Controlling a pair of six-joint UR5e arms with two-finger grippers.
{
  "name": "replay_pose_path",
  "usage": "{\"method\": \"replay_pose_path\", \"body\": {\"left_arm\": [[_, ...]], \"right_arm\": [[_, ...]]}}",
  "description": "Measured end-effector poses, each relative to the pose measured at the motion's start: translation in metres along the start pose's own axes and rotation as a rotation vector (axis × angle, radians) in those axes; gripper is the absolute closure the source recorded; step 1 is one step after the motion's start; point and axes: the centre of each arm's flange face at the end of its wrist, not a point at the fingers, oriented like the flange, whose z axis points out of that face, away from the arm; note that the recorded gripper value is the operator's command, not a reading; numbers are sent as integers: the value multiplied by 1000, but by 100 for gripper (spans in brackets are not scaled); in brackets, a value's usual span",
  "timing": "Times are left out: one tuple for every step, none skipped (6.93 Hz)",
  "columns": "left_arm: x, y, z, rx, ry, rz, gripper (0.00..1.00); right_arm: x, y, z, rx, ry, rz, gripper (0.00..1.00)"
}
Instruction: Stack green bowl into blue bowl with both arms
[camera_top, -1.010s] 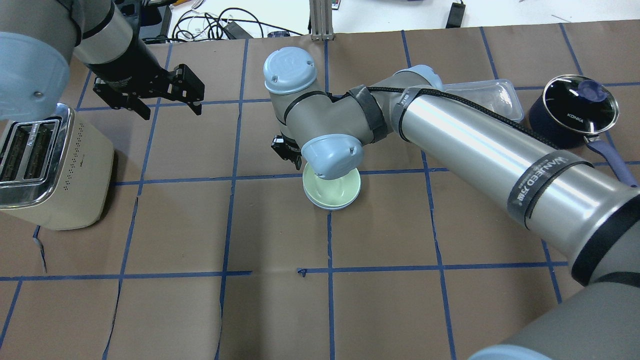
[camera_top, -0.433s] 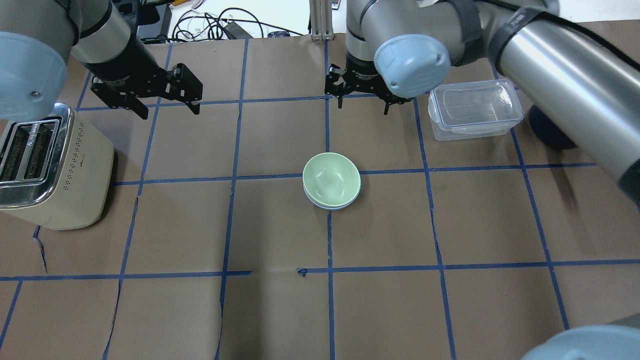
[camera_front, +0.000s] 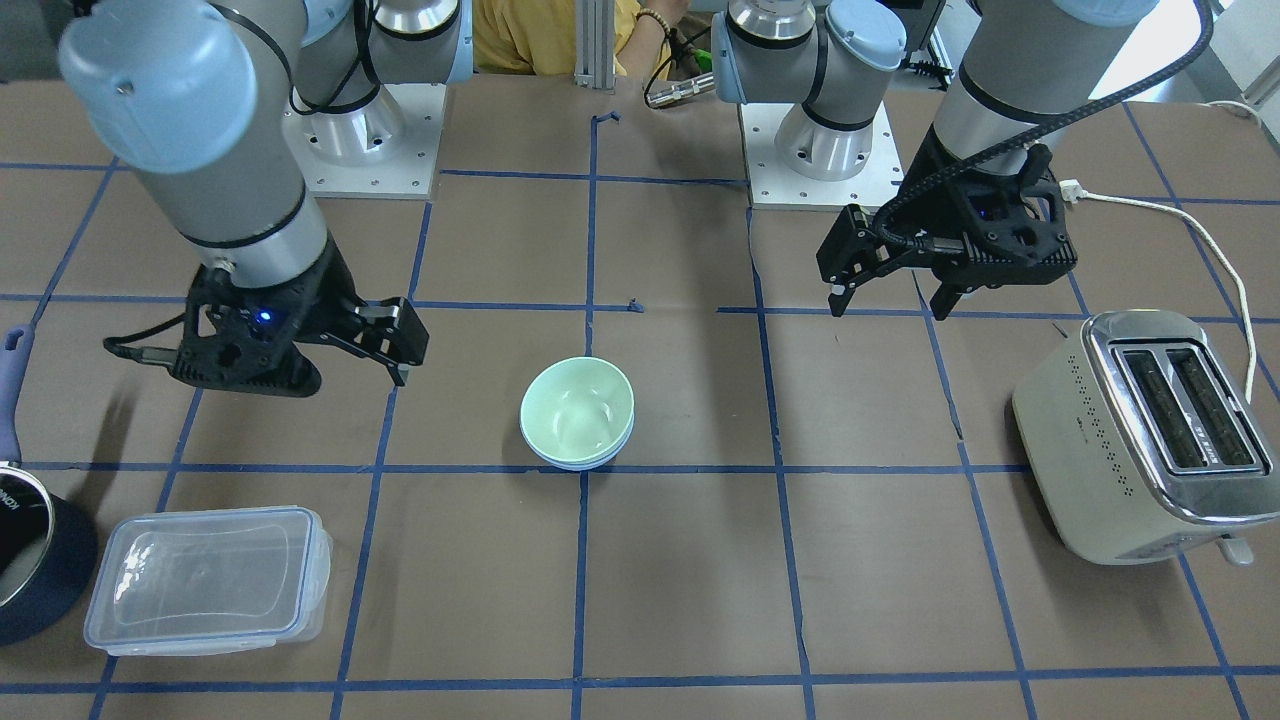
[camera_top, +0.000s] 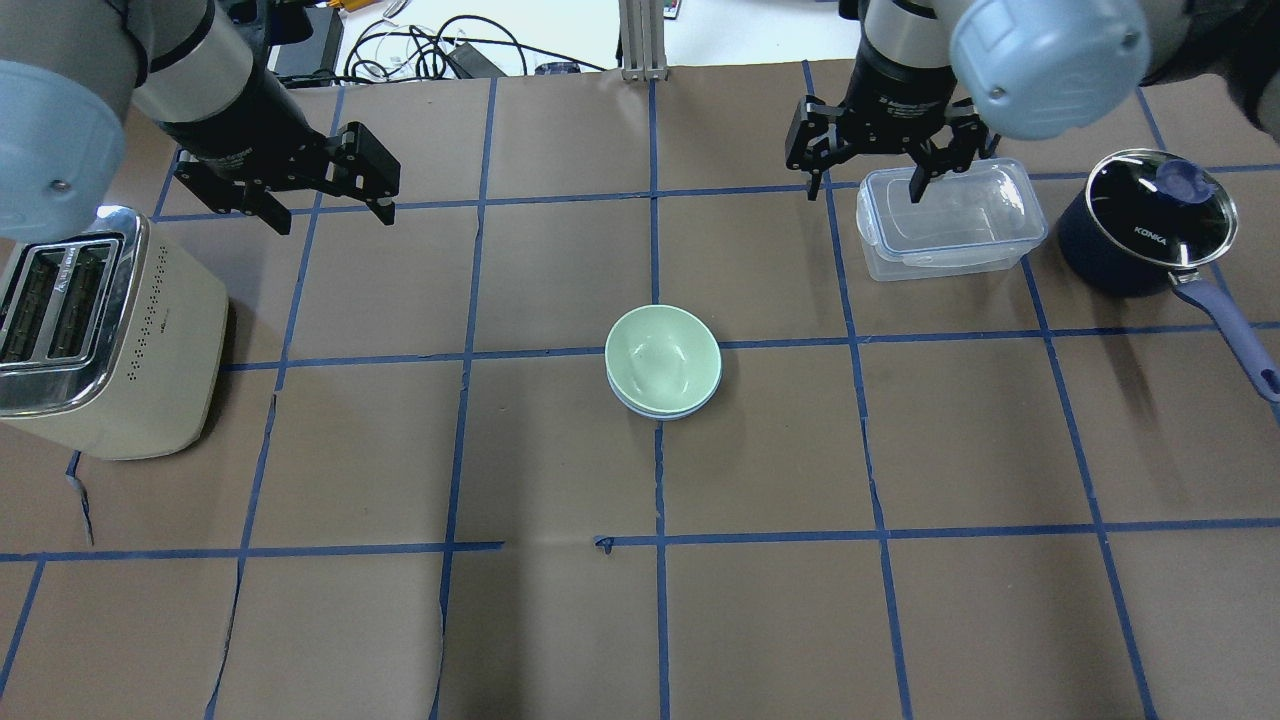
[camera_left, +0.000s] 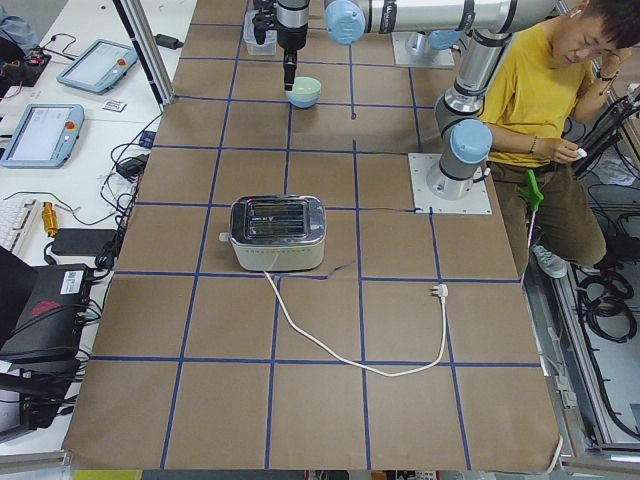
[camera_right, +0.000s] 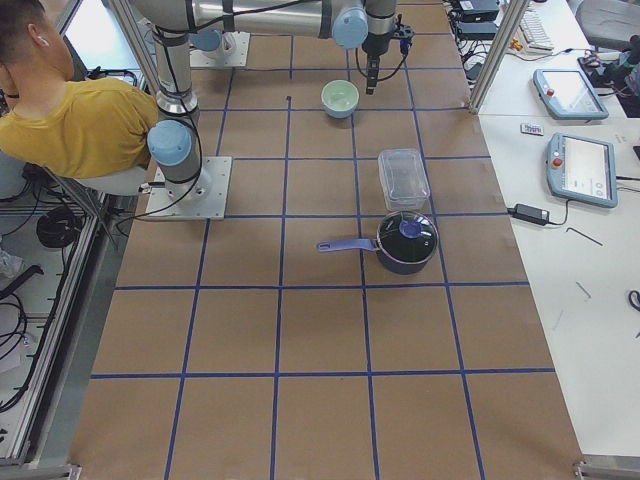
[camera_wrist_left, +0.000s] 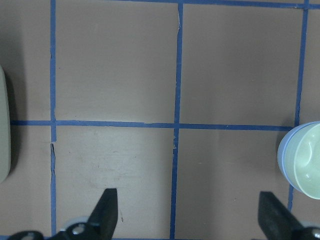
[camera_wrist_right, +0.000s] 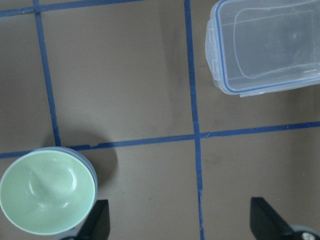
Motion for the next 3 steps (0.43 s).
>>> {"method": "replay_pose_path", "body": {"left_arm": [[0,0,1,-1,-1,0,0],[0,0,0,-1,-2,0,0],[0,0,-1,1,1,0,0]], "right_arm": [[20,26,-9,-1,2,-28,0],[32,48,-19,5,6,-34,0],[42,60,-24,0,11,-26,0]]}}
